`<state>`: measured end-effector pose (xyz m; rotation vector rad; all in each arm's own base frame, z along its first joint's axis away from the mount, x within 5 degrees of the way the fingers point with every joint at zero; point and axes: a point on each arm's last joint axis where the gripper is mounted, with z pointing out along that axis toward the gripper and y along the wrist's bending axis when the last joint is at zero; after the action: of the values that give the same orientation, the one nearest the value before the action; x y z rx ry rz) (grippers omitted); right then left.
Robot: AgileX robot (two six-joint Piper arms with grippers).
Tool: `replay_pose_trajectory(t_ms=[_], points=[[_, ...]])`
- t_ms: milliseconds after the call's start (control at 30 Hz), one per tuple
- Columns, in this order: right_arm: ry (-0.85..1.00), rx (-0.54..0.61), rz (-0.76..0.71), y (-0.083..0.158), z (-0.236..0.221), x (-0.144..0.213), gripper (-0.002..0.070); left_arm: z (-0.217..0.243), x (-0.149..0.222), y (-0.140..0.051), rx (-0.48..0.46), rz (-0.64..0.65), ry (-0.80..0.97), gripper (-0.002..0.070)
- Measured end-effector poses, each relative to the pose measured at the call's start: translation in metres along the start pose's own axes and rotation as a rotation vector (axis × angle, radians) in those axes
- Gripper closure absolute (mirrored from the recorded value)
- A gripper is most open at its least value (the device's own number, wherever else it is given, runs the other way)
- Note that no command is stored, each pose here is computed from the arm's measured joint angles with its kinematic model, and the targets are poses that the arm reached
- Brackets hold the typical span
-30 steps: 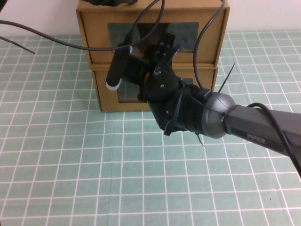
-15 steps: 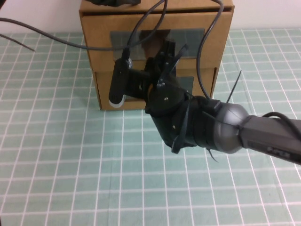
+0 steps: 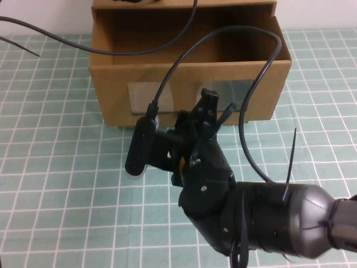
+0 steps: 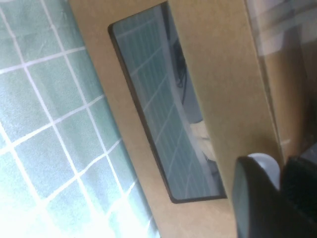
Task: Open the shoe box
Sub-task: 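Pull the top drawer of the cardboard box fully open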
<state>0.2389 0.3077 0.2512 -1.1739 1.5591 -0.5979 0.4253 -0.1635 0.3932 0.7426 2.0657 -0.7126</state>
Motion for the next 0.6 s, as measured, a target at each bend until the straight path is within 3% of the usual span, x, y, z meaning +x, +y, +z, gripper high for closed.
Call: replay_pose_trajectory(t_ms=[200,333,500,600], points=[[-0.011,0.002,0.026,0.0,0.0,0.0,0.0591,0.0,-0.001,0.001,-0.006,0.001,-0.007,0.068],[-0.023,-0.114,0.131,-0.001,-0.007,-0.005,0.0584,0.0,-0.002,0.002,-0.027,0.006,-0.025,0.068],[-0.084,-0.326,0.333,-0.014,-0.032,-0.016,0.0494,0.0,-0.004,0.004,-0.039,-0.013,-0.05,0.068],[-0.125,-0.381,0.419,-0.03,-0.049,-0.02,0.0417,-0.005,-0.007,0.001,-0.036,-0.022,-0.064,0.068]])
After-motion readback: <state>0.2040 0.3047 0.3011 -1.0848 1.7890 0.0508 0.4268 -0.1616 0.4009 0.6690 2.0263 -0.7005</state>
